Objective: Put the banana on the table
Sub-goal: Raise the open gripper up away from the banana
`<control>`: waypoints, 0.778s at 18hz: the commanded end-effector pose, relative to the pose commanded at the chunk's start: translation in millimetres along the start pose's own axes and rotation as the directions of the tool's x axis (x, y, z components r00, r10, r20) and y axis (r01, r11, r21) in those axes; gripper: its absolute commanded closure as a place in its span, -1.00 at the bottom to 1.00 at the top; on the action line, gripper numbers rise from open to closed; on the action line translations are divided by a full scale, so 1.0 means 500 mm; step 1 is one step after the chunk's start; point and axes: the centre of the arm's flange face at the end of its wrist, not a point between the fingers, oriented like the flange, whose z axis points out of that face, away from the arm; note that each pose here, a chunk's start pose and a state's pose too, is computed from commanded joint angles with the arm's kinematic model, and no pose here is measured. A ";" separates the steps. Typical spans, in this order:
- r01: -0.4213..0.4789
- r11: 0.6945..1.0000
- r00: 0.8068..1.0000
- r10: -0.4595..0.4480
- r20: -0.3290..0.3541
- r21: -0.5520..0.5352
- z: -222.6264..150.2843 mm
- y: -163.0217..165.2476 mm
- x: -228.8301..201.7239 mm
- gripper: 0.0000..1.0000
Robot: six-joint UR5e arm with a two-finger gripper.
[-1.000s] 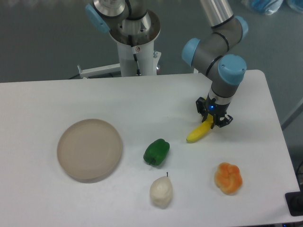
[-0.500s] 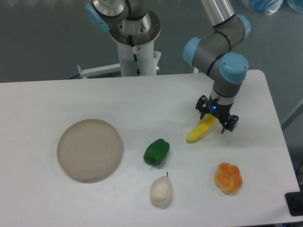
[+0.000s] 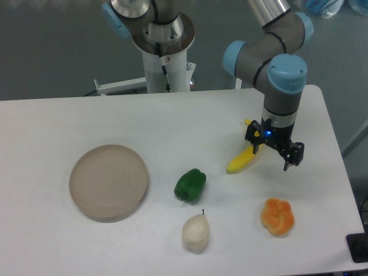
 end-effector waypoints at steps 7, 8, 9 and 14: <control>-0.022 0.998 0.996 0.027 0.085 -0.054 -0.047 -0.046 -0.056 -1.00; -0.013 0.998 0.995 0.018 0.094 -0.054 -0.050 -0.050 -0.065 -1.00; -0.015 0.999 0.995 0.020 0.095 -0.051 -0.046 -0.067 -0.068 -1.00; -0.020 0.996 0.994 0.029 0.104 -0.083 -0.043 -0.079 -0.071 -1.00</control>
